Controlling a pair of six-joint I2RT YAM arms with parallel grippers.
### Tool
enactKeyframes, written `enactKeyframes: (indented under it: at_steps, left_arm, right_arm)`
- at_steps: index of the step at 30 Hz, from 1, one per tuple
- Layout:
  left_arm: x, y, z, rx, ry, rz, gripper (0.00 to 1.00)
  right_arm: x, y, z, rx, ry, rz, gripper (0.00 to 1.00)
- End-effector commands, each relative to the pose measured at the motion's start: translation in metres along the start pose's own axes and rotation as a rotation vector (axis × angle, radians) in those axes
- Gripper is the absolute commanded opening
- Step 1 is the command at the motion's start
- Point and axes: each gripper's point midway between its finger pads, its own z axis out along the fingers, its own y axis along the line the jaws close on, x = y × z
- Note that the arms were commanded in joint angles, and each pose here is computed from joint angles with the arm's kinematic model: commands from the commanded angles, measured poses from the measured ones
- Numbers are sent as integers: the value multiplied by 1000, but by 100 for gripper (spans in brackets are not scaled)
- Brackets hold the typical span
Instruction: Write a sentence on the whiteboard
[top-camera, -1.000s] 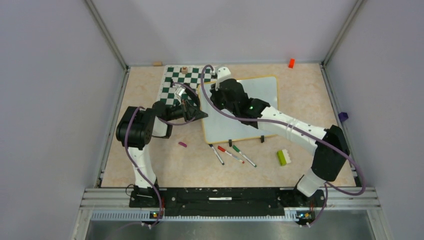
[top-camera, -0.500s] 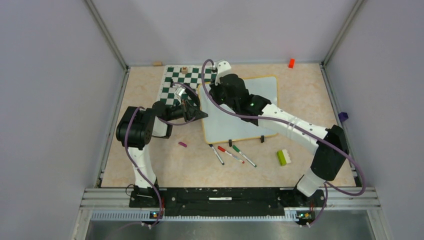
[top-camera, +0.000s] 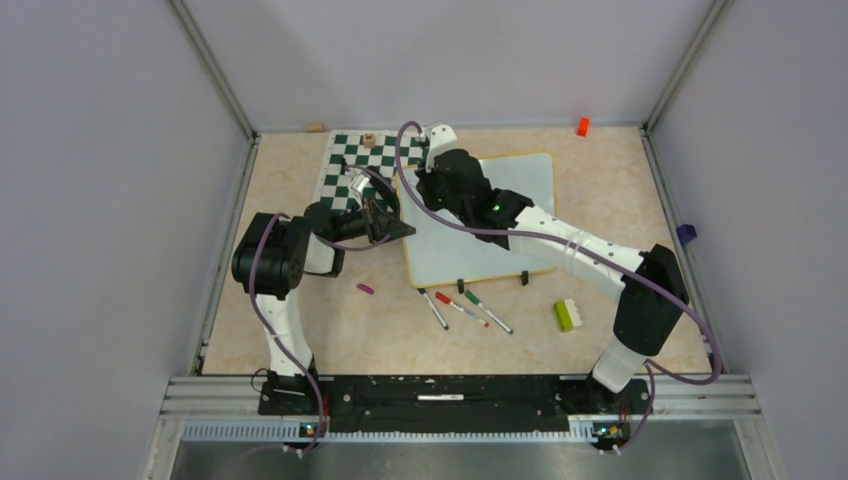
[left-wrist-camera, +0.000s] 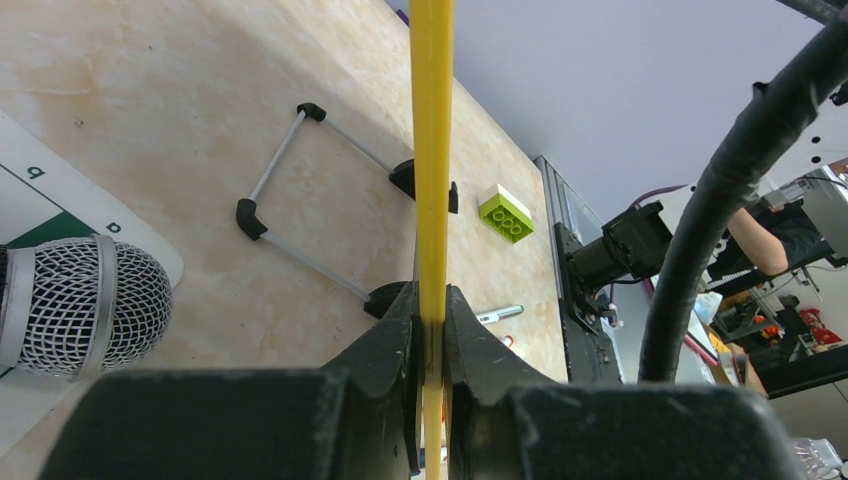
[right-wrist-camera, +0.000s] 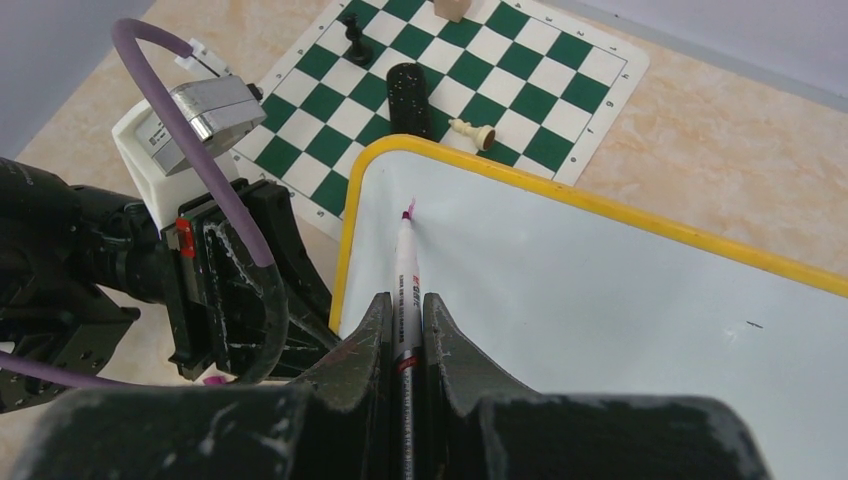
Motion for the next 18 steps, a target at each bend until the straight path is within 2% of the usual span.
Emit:
enactKeyframes:
  at_steps: [1,18]
  left_arm:
    - [-11,-22,0,56,-3,131,0]
    - [-10,-23,0,57,-1,133,0]
  right_arm:
    - [-27,-8,1,39,-67,3,0]
    - [-25,-28,-9,122,-68,2,0]
